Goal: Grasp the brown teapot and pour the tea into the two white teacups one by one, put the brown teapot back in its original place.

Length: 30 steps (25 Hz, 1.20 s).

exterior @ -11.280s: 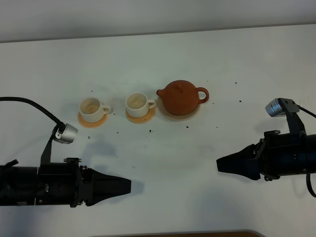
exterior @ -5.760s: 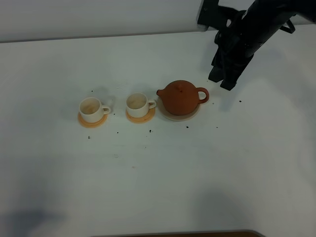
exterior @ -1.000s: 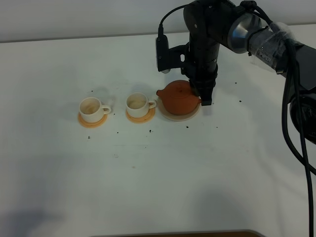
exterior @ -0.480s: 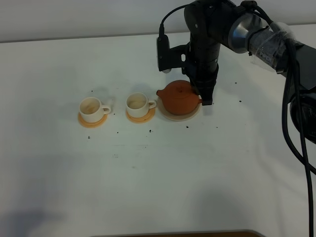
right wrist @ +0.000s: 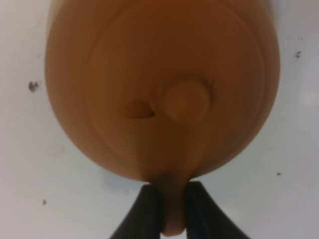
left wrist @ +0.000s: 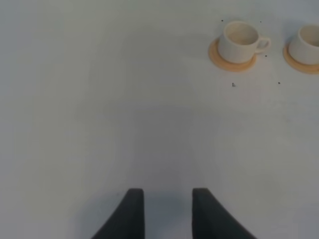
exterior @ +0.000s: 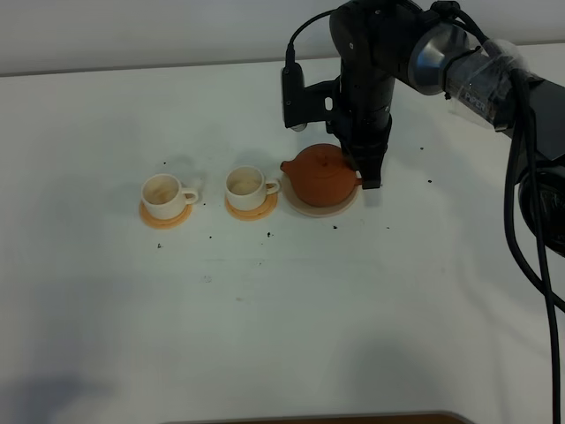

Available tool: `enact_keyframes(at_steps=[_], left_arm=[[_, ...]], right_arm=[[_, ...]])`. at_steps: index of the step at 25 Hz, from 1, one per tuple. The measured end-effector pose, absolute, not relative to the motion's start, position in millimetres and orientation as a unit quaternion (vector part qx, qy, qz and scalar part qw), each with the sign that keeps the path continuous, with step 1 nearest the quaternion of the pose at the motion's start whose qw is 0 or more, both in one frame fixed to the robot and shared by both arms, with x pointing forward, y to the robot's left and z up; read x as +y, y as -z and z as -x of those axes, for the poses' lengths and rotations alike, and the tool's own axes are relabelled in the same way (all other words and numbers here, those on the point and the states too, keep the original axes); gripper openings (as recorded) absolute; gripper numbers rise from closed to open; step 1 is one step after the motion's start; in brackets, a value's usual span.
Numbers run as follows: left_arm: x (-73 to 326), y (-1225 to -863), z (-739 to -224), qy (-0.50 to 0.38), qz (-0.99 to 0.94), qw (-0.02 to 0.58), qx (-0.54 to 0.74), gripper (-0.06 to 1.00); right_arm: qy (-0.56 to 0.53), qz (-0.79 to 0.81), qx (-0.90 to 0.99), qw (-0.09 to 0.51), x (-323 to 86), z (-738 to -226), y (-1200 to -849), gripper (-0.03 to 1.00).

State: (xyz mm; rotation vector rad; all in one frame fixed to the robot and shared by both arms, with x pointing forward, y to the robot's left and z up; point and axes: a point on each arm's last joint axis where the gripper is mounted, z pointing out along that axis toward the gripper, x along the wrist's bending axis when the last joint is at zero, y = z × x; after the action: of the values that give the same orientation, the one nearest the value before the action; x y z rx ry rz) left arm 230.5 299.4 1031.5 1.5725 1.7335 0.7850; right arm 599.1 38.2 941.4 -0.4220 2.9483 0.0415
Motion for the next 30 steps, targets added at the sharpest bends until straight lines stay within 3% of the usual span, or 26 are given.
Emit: enact_keyframes(at_steps=[30], left_arm=[[299,-1031,-231,-0.300,-0.601,0.330,0.663,0.28]], right_arm=[[-0.041,0.118,0.987,0.100,45,-604,-962,0.14]])
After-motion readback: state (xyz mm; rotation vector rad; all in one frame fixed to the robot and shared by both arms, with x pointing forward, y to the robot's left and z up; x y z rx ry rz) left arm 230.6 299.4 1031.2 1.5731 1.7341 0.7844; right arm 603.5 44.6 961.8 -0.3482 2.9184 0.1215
